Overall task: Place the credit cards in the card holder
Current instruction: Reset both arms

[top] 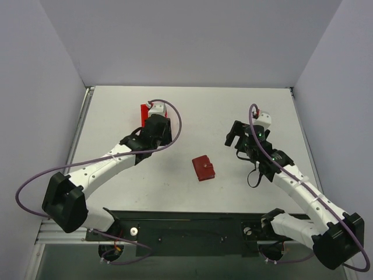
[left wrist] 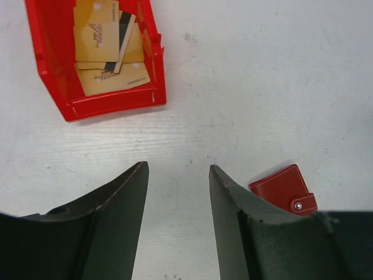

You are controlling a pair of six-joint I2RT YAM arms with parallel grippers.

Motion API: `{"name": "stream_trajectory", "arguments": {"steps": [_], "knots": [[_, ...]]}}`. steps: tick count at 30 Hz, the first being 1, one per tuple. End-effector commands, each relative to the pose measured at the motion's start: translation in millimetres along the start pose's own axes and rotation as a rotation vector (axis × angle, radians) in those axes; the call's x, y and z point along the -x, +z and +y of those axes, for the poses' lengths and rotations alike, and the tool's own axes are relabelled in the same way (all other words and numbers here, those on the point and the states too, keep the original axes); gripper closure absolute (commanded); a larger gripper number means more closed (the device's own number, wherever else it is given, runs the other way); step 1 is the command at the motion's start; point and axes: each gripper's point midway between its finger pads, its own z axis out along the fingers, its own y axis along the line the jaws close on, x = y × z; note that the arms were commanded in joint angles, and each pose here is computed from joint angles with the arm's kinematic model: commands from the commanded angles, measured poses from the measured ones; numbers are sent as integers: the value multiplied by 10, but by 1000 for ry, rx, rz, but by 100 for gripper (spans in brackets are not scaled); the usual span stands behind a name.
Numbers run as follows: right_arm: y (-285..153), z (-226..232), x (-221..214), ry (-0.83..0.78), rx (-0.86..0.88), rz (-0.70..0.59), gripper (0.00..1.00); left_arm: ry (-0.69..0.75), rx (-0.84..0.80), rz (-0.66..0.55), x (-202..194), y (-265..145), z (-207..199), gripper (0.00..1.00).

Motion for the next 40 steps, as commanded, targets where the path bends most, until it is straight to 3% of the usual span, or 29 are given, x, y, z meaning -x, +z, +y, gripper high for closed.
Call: {"name": "stream_trajectory", "arguments": {"steps": [1, 6, 11, 13, 18, 30, 40], "knots": [[-164, -162, 288, -11, -83, -99, 15, -5, 105, -82, 321, -281, 222, 39], [-179, -361, 332, 0, -187, -149, 12, 0, 139, -124, 393, -410, 340, 34], [14, -521, 187, -96, -294, -127, 9, 4, 166, -141, 437, -511, 429, 33], [63, -486, 129, -88, -267, -133, 9, 2, 160, -141, 440, -528, 420, 33], [107, -271, 179, -110, -148, -307, 9, -2, 139, -140, 427, -547, 400, 33], [133, -292, -111, -218, -76, -231, 12, -36, 86, -161, 305, -576, 400, 32], [96, -928, 129, -237, -280, -209, 13, -69, 62, -193, 285, -716, 465, 30]]}}
